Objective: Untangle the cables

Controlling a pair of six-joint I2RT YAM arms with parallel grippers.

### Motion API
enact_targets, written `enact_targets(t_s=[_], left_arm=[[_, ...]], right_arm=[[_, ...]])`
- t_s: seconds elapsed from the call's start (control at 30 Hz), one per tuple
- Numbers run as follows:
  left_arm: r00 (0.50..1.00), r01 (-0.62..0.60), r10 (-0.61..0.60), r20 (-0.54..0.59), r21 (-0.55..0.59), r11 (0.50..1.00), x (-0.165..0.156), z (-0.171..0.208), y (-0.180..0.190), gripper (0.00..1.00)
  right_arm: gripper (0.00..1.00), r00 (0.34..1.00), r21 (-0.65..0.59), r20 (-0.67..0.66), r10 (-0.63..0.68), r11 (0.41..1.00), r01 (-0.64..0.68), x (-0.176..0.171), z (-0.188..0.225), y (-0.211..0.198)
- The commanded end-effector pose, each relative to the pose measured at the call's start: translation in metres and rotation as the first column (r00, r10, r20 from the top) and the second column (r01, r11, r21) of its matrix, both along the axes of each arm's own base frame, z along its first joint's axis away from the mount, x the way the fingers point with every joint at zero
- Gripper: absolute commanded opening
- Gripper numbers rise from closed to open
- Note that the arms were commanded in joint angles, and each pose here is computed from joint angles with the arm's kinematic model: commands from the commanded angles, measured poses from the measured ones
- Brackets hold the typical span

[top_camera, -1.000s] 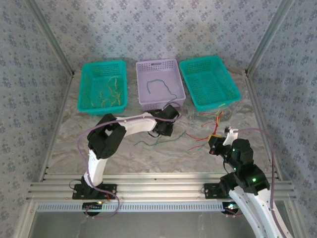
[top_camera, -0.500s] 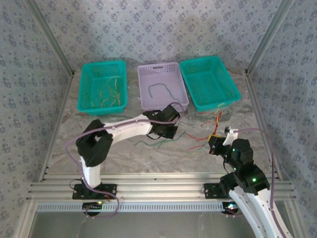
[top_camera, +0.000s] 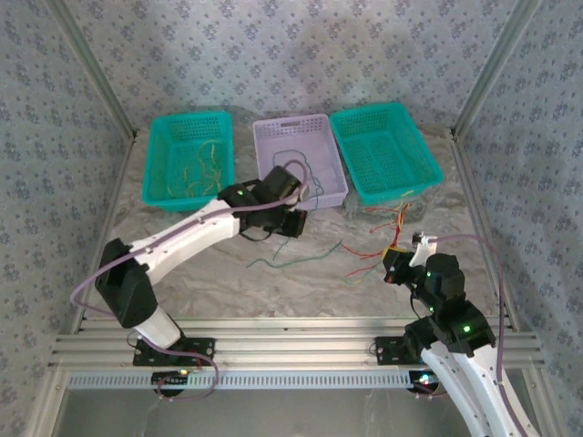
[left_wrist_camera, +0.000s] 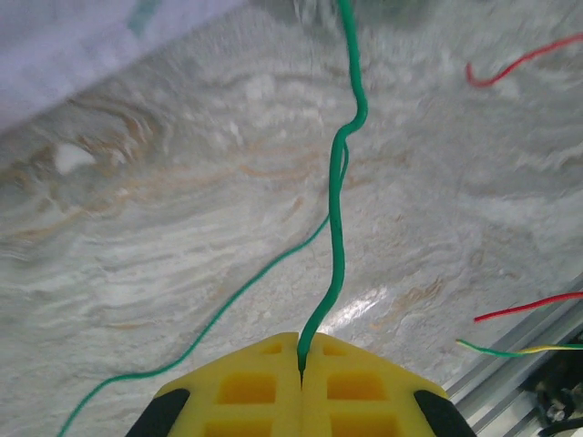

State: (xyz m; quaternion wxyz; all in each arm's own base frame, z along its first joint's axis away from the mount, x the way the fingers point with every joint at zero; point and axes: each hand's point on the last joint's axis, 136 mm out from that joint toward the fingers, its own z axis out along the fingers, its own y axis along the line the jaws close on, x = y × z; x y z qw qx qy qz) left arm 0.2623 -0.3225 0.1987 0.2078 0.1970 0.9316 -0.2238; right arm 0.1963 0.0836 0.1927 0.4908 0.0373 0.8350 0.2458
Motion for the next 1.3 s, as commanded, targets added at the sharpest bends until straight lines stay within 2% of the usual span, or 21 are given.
enact_targets(t_s=[0.0,0.17,0.37,0.67,0.77,1.03,1.17,1.27], left_arm=[[0.995,0.022,-0.013,0.097,-0.086,0.996,0.003,0.060,0.009,0.00],[0.994,-0.032,0.045,0.104,-0.129,0.991,0.035,0.074,0.025,0.00],[0.993,-0.078,0.089,0.081,-0.132,0.988,0.091,0.065,0.027,0.00],[0.991,-0.135,0.133,-0.034,-0.086,0.987,0.173,0.000,0.016,0.00],[0.990,-0.140,0.138,-0.038,-0.050,0.989,0.188,-0.020,0.011,0.10],[0.987,-0.128,0.130,-0.093,0.030,0.991,0.208,-0.062,0.003,0.20],[0.986,-0.121,0.126,-0.108,0.052,0.991,0.210,-0.060,0.001,0.29],[0.991,-0.115,0.119,-0.067,0.051,0.992,0.203,-0.036,0.001,0.40]], right_arm=[[0.00,0.999,0.021,0.038,-0.005,1.000,0.004,0.002,0.016,0.000],[0.00,0.999,0.027,0.036,-0.001,1.000,0.000,0.002,0.015,0.001],[0.00,0.999,0.033,0.033,0.000,0.999,-0.001,0.003,0.014,0.002],[0.00,1.000,0.039,0.023,0.003,0.999,-0.004,0.000,0.014,0.002],[0.00,1.000,0.055,0.029,0.002,0.998,-0.004,-0.001,0.016,0.002],[0.00,0.999,0.068,0.030,0.024,0.997,-0.026,-0.005,0.020,0.006],[0.00,0.999,0.083,0.026,0.029,0.996,-0.031,-0.008,0.019,0.007],[0.00,0.999,0.085,0.021,0.033,0.996,-0.034,-0.009,0.018,0.007]])
